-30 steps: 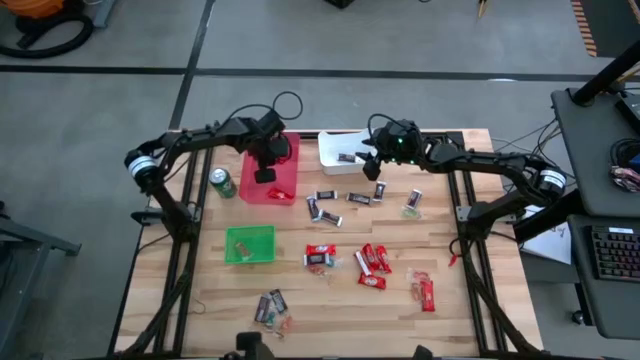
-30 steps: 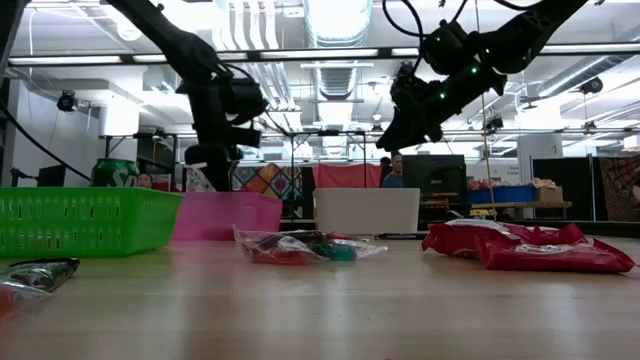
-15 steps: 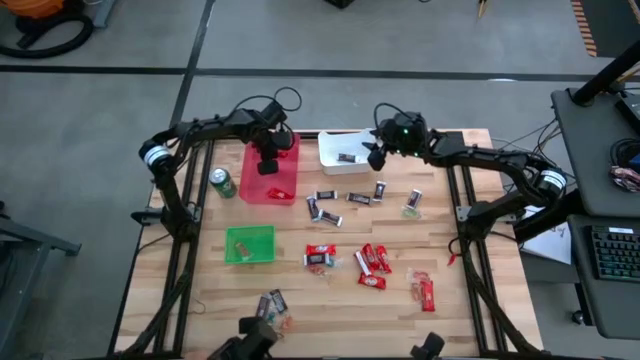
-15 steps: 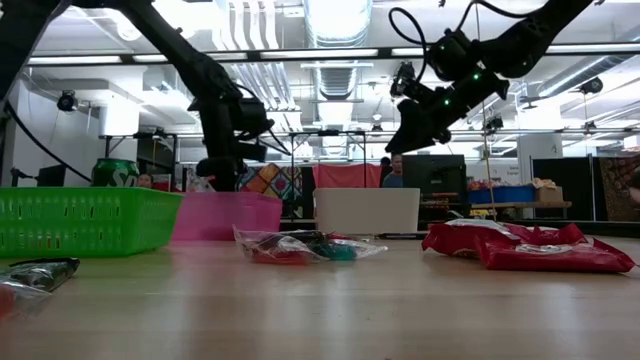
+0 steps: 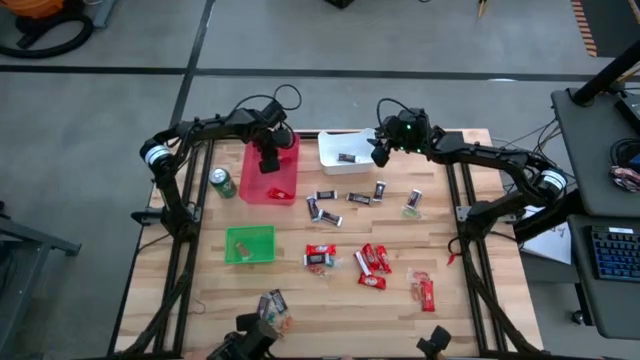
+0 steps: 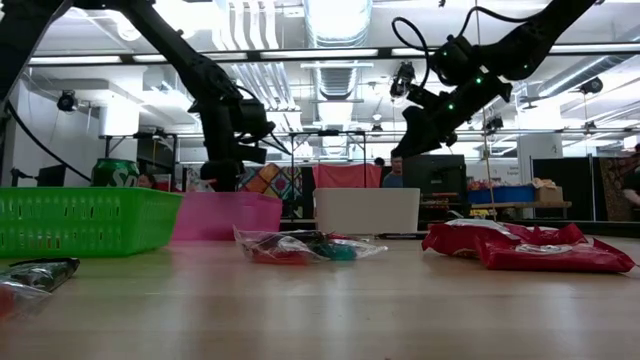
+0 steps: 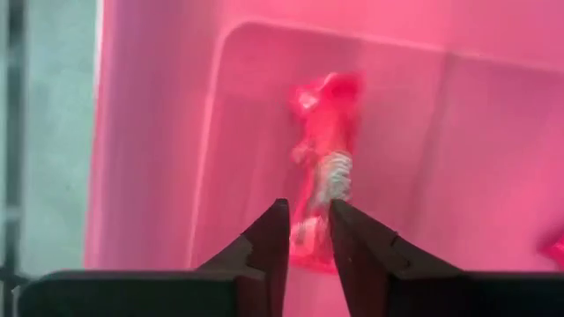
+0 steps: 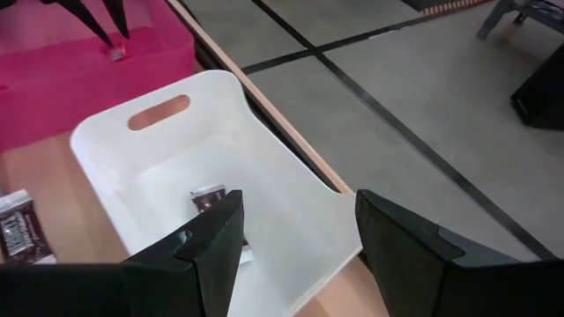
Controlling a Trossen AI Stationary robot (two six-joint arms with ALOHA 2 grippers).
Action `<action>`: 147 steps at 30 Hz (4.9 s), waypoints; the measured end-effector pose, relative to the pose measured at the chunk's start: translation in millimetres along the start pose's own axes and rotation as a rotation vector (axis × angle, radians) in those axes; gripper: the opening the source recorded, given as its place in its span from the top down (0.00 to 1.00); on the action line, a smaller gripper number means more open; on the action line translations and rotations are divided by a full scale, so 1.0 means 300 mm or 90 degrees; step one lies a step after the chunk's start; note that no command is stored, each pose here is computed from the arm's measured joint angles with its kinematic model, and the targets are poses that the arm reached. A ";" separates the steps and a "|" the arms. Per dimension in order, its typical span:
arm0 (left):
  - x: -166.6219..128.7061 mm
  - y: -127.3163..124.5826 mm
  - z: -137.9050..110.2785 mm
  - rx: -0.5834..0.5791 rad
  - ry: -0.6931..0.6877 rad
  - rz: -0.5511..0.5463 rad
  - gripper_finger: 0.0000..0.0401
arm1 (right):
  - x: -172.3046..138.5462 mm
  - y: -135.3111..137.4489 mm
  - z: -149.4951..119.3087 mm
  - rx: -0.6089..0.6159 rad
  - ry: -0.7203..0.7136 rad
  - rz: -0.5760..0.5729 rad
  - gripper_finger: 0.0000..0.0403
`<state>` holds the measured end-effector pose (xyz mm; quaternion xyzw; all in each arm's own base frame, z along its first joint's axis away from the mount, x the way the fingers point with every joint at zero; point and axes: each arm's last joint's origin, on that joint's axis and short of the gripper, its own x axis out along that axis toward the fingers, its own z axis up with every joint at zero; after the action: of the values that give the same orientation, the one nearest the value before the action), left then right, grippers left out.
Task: Organize candy in baskets
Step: Put the red chocolate into the pink bin, then put the brown chocolate into the white bin
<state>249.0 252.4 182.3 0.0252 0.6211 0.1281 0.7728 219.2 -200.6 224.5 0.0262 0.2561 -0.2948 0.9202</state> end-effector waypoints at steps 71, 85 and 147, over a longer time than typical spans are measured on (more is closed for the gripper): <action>-0.360 -0.477 -0.102 -0.044 -0.623 -0.136 0.99 | -0.050 0.369 -0.319 -0.092 0.032 0.222 0.55; -0.292 -0.476 -0.060 -0.083 -0.639 -0.155 0.99 | 0.040 0.392 -0.391 -0.094 0.043 0.214 0.44; -0.302 -0.687 0.024 -0.067 -0.655 -0.269 0.99 | -0.043 0.461 -0.297 -0.061 -0.011 0.249 0.98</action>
<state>272.6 33.5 229.4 -0.0793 0.1481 -0.0272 0.9854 246.6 -61.8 139.3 0.0291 0.2522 -0.0984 0.9622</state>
